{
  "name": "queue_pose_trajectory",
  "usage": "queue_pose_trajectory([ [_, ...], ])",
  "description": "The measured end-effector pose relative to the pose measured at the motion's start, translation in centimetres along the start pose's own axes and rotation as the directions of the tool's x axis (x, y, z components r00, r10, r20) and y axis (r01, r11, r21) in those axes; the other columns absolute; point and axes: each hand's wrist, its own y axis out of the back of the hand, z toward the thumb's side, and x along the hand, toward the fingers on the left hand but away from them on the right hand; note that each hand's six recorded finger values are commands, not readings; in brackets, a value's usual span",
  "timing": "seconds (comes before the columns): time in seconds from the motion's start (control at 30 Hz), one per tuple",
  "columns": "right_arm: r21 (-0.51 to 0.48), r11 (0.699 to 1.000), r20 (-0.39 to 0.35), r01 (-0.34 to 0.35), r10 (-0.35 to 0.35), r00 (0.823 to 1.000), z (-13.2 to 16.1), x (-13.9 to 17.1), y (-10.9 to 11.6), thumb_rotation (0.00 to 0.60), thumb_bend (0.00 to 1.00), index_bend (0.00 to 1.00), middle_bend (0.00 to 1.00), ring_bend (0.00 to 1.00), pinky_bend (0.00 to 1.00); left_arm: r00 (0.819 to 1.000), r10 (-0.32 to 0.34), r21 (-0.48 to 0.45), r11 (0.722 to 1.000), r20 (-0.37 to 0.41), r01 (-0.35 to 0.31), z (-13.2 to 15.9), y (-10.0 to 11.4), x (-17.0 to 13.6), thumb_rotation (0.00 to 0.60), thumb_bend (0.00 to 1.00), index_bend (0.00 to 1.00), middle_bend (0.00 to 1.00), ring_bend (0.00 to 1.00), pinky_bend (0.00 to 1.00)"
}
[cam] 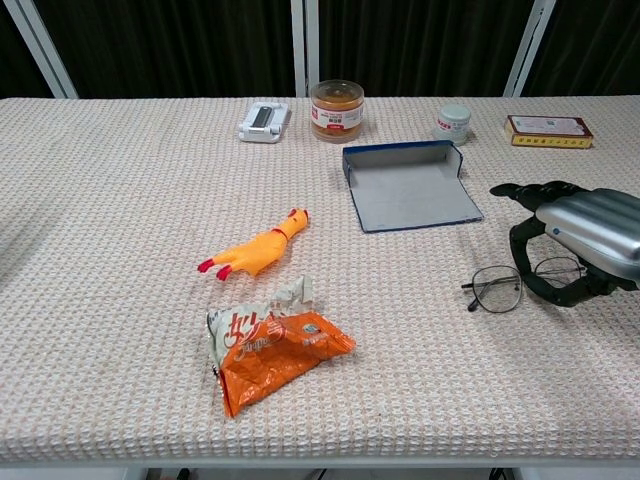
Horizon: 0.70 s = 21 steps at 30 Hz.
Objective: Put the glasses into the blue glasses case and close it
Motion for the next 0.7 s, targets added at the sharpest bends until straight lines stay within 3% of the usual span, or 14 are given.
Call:
queue_pose_trajectory([
  [0.2,-0.004,0.999,-0.01,0.039,-0.039,0.999,0.1,-1.0,1.6,0.6,0.52,0.82,0.0,0.0,0.0,1.0,0.005,-0.001,1.0,-0.007,-0.005,-0.3,0.2,0.0,0.585,0.13,0.08,0.04,0.0,0.13],
  [0.47,-0.005,0.994,-0.045,0.108,-0.108,0.993,1.7,-4.9,5.2,0.6,0.52,0.84,0.0,0.0,0.0,1.0,0.006,-0.007,1.0,-0.025,-0.006,-1.0,0.2,-0.2,0.584,0.13,0.08,0.04,0.0,0.13],
  [0.7,-0.033,0.994,-0.035,0.099,-0.1,0.994,3.4,-8.8,6.4,0.6,0.52,0.85,0.0,0.0,0.0,0.999,-0.003,-0.014,1.0,-0.038,0.002,-1.5,0.0,-0.3,0.583,0.13,0.08,0.04,0.0,0.13],
])
